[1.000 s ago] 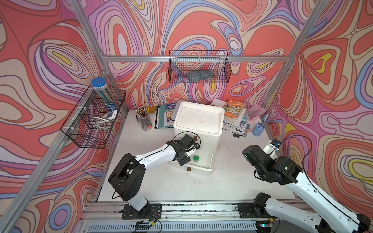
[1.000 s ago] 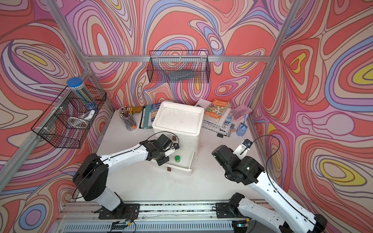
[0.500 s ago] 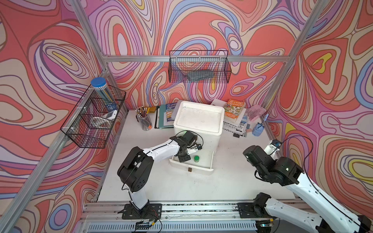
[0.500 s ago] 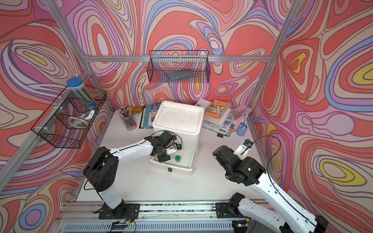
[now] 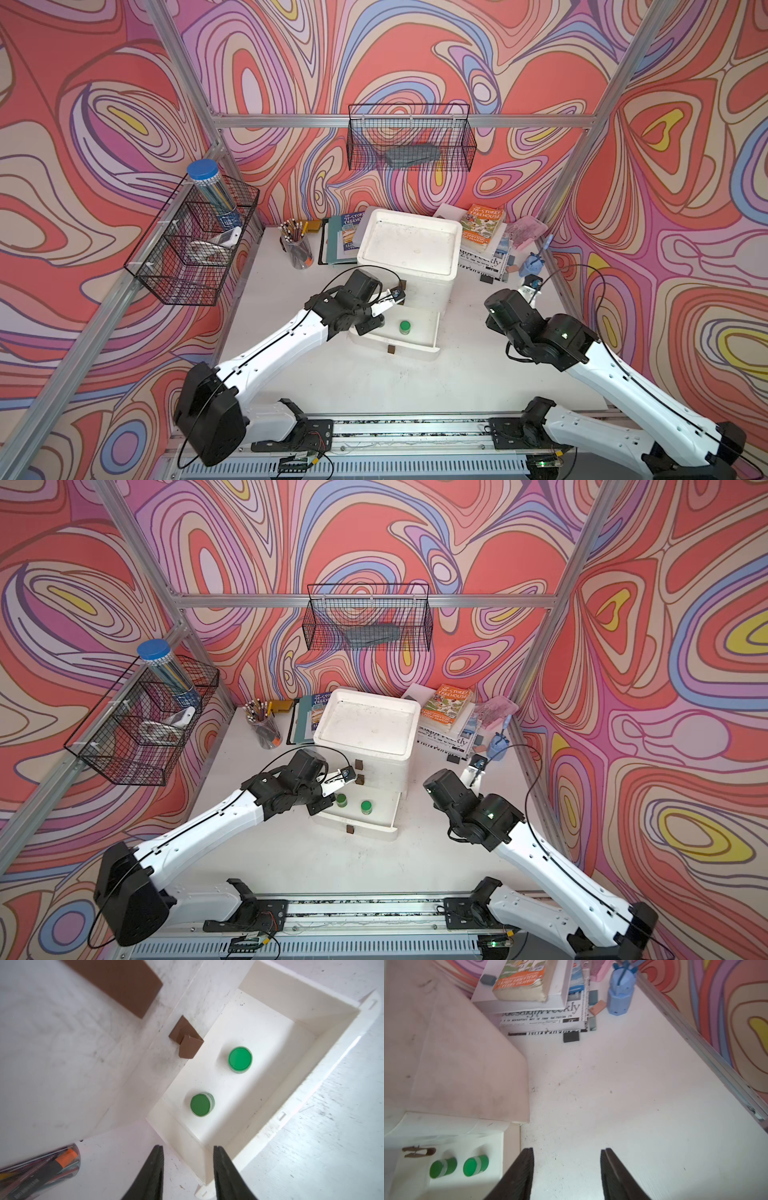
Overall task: Put the paint cans in the drawer according to color
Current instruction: Place the paint can in the drawer, then adjust the storage box at the center of the board, then close the drawer in the storage box.
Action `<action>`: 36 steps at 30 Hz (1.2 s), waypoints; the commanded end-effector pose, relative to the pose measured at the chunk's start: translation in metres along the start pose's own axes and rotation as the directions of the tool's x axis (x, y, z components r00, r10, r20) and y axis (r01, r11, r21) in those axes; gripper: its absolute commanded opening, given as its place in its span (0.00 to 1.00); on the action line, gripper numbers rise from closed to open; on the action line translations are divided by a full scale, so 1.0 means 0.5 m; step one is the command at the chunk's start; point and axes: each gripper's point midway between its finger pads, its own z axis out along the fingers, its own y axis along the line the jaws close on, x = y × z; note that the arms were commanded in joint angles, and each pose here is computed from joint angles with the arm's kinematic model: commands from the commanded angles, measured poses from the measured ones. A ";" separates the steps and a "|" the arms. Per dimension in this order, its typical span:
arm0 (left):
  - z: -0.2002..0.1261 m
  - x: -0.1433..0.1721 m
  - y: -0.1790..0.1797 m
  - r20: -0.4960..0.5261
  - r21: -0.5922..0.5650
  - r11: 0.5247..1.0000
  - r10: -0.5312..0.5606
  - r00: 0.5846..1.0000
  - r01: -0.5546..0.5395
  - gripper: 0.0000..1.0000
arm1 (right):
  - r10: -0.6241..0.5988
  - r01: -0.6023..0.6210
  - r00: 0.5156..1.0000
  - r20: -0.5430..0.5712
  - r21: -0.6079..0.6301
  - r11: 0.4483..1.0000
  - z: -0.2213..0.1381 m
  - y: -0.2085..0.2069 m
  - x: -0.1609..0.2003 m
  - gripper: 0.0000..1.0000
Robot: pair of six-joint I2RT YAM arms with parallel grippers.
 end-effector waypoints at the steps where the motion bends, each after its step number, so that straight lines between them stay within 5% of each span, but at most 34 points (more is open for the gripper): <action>1: -0.039 -0.002 -0.035 0.121 0.064 0.983 -0.178 0.977 0.171 0.29 | -0.172 0.167 0.985 -0.011 -0.183 0.969 0.013 0.108 -0.009 0.54; 5: -0.049 0.031 -0.094 0.147 0.121 0.940 -0.333 0.931 0.318 0.23 | -0.360 0.331 0.932 -0.035 -0.317 0.889 0.018 0.208 -0.010 0.54; 11: -0.028 0.053 -0.171 0.079 0.058 0.947 -0.318 0.945 0.314 0.22 | -0.534 0.469 0.844 -0.046 -0.418 0.778 0.010 0.325 -0.047 0.57; 14: -0.008 0.050 -0.178 0.035 0.007 0.959 -0.284 0.958 0.284 0.23 | -0.506 0.464 0.861 -0.052 -0.327 0.823 0.022 0.329 -0.108 0.61; 20: 0.034 0.033 -0.200 -0.004 0.019 0.959 -0.283 0.959 0.283 0.27 | -0.256 0.256 0.967 0.011 -0.042 0.966 0.062 0.239 -0.257 0.72; 25: 0.062 0.033 -0.217 -0.030 0.026 0.964 -0.264 0.964 0.265 0.35 | -0.129 0.140 0.989 0.075 -0.155 0.978 0.068 0.283 -0.311 0.75; 36: 0.102 0.025 -0.241 -0.016 0.064 0.969 -0.237 0.971 0.237 0.32 | -0.127 0.136 0.990 0.062 -0.159 0.978 0.145 0.301 -0.352 0.75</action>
